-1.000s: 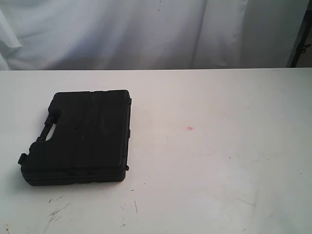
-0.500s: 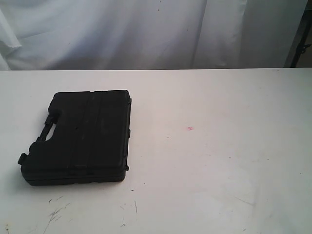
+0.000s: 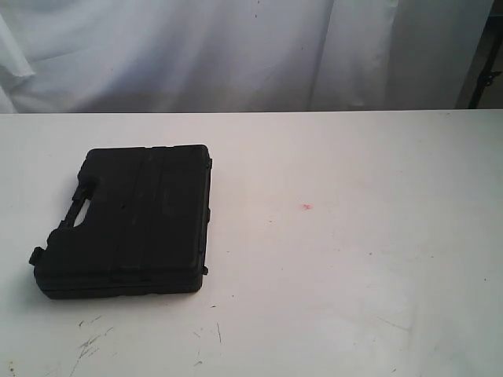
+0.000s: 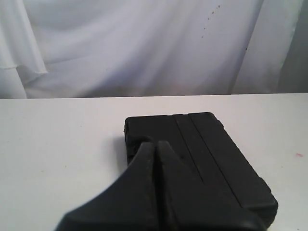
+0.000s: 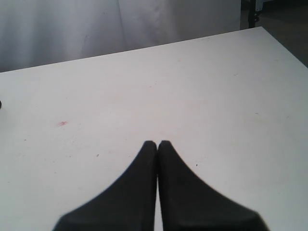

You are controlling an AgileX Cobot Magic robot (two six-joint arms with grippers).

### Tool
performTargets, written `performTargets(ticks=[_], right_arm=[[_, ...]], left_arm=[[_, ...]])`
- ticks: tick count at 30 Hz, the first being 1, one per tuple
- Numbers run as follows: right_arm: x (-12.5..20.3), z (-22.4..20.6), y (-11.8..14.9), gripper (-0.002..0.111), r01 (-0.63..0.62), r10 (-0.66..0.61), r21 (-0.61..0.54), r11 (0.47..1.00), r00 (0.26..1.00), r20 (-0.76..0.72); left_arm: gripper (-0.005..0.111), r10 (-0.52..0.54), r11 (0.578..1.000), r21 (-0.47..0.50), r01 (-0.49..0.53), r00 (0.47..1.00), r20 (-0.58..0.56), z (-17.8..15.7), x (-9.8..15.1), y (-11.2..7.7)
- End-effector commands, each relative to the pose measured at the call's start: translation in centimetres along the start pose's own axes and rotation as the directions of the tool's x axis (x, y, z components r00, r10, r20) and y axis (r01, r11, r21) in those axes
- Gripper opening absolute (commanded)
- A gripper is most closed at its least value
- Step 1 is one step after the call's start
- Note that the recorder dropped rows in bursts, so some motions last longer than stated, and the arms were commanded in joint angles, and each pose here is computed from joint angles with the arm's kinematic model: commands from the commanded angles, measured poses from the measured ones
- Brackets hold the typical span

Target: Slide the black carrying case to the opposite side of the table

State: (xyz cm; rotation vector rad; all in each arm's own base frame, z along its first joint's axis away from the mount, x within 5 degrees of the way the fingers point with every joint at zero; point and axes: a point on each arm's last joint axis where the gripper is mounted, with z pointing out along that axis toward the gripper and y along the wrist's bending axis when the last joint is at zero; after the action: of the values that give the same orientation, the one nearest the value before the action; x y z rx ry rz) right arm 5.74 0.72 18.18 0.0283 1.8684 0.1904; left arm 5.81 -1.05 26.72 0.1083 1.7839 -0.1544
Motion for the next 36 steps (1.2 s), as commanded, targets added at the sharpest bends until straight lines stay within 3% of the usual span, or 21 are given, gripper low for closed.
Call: performTargets(ticks=[1, 5, 14, 36], right_arm=[[0.0, 0.0, 0.0, 0.000, 0.000, 0.000, 0.005, 1.000, 1.000, 0.009], [0.0, 0.0, 0.0, 0.000, 0.000, 0.000, 0.005, 1.000, 1.000, 0.009], [0.0, 0.0, 0.0, 0.000, 0.000, 0.000, 0.005, 1.000, 1.000, 0.009], [0.0, 0.0, 0.0, 0.000, 0.000, 0.000, 0.005, 1.000, 1.000, 0.009]], left_arm=[[0.000, -0.038, 0.999, -0.037, 0.039, 0.998, 0.047, -0.1, 2.4, 0.3], [0.000, -0.063, 0.991, -0.113, 0.074, 0.993, 0.098, -0.1, 4.5, 0.7], [0.000, -0.116, 0.986, -0.123, 0.114, 0.993, -0.011, 1.2, 8.3, 1.0], [0.000, -0.115, 0.986, -0.123, 0.116, 0.993, 0.017, 1.2, 8.0, 1.0]])
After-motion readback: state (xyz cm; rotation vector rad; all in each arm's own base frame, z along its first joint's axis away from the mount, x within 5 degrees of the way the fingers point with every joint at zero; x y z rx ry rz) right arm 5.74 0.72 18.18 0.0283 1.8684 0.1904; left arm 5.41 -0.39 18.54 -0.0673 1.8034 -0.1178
